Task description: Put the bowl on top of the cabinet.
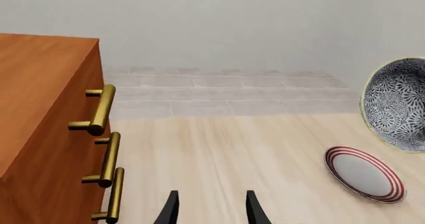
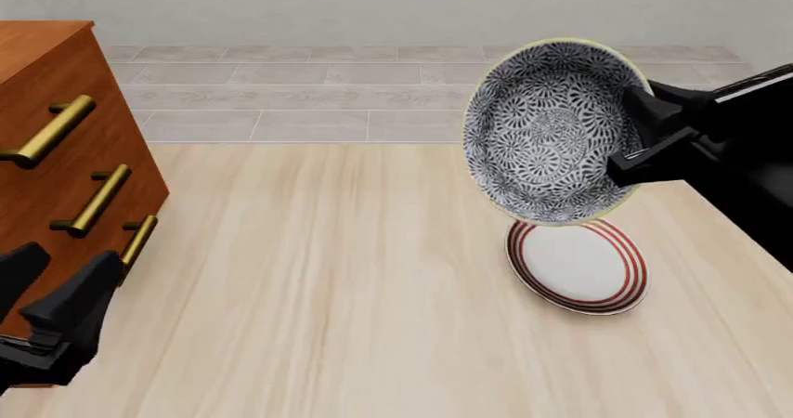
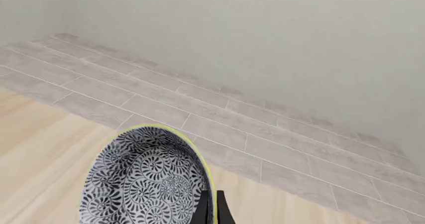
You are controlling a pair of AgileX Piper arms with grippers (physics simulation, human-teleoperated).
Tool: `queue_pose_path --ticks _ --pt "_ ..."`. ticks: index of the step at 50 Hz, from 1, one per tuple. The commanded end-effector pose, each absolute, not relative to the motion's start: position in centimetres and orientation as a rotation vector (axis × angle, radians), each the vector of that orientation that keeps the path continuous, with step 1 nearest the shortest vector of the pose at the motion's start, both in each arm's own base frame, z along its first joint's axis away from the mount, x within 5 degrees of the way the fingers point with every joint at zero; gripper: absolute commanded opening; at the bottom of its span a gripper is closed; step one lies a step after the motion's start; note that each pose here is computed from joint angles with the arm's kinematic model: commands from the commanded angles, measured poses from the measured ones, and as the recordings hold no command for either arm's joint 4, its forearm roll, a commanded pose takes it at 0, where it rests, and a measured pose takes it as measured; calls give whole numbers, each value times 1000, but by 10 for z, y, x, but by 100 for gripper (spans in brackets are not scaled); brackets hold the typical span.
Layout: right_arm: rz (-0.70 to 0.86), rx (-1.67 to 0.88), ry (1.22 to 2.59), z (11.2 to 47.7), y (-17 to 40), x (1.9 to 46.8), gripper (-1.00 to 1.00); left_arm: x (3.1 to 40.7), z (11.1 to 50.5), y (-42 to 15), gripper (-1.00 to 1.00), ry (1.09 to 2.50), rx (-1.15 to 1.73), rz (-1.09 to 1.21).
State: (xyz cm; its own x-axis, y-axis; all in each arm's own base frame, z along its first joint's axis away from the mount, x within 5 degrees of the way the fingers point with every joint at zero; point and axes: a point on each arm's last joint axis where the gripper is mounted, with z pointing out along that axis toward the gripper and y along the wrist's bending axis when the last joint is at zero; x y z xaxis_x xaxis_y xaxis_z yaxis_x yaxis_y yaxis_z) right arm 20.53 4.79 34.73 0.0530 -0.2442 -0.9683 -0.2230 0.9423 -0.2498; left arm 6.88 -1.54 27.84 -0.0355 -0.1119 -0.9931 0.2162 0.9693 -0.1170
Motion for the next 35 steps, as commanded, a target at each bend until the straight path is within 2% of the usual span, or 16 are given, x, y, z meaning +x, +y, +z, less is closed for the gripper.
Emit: queue_pose_path --ticks 1,8,14,35 --pt "19 -369 1510 355 52 203 -100 75 312 -24 100 1612 115 -362" --pt "46 -370 1505 358 56 201 -100 82 331 -36 100 1656 132 -504" --pt "59 -375 1497 363 58 200 -100 83 350 -41 100 1625 172 -546" --pt "98 -387 1490 365 66 202 -100 119 354 -80 100 1726 236 -681"
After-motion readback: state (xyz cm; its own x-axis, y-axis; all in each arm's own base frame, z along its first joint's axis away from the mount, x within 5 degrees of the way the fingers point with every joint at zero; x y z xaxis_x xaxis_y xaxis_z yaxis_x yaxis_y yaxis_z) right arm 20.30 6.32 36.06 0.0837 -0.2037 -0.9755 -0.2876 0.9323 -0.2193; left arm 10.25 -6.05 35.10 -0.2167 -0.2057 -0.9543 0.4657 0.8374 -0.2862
